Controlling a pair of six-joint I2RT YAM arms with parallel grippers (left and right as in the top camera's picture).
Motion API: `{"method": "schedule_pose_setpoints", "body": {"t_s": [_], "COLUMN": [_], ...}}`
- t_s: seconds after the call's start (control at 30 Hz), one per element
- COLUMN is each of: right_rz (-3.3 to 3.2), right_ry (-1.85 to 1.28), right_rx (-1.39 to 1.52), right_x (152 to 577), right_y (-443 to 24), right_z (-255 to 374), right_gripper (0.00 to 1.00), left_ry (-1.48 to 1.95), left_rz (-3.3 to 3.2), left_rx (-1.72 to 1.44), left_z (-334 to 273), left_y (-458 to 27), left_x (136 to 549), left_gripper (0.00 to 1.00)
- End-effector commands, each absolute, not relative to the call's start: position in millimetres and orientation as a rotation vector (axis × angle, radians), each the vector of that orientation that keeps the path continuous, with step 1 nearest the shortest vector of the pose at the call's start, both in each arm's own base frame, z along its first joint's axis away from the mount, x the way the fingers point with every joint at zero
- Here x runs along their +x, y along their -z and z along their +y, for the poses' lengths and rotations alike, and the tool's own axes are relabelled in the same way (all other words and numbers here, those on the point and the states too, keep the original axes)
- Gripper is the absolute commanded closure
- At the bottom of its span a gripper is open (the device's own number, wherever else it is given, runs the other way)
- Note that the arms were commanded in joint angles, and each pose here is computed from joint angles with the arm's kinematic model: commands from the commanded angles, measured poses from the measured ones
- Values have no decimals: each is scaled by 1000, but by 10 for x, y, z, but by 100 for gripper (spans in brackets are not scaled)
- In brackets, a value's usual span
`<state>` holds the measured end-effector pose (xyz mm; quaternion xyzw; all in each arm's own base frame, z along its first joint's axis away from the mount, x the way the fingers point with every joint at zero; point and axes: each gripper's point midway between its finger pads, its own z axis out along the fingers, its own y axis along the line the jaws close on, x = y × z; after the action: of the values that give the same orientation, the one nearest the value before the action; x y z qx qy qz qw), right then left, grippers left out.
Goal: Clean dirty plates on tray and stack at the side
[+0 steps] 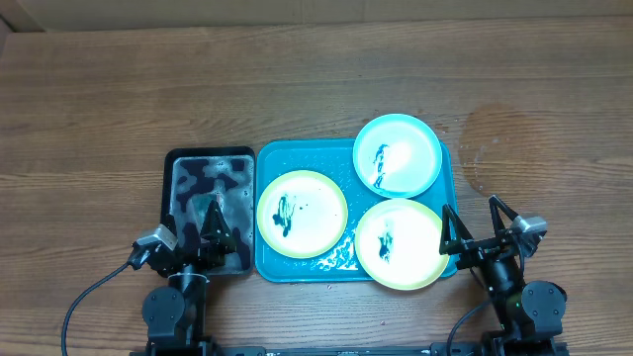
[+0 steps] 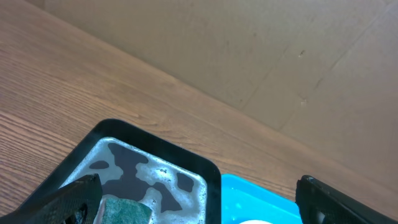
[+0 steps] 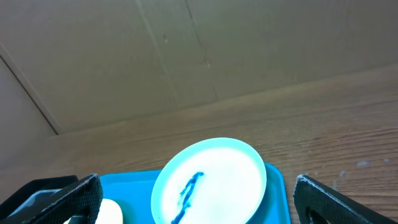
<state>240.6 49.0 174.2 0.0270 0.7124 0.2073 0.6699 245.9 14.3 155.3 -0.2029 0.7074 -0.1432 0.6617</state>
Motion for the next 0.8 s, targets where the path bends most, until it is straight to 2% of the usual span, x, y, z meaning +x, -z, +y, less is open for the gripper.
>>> {"method": "schedule_pose_setpoints", "body": {"t_s": [0.0, 0.53, 0.77], "right_rz": [1597, 1761, 1891], "right_ry": [-458, -482, -560], "right_rx": [63, 73, 40], "right_x": [2410, 2382, 2321], "right_y": [-1733, -1608, -2042], "right_z": [474, 524, 664], "right_gripper": [0, 0, 0], "left_ry": [313, 313, 313], "left_rz": [1601, 1601, 1601], "left_rx": [-434, -434, -434], "left_z": [135, 135, 135], "left_y": [-1554, -1554, -1554], "left_x": [2458, 2458, 2458], "left_gripper": [0, 0, 0]}}
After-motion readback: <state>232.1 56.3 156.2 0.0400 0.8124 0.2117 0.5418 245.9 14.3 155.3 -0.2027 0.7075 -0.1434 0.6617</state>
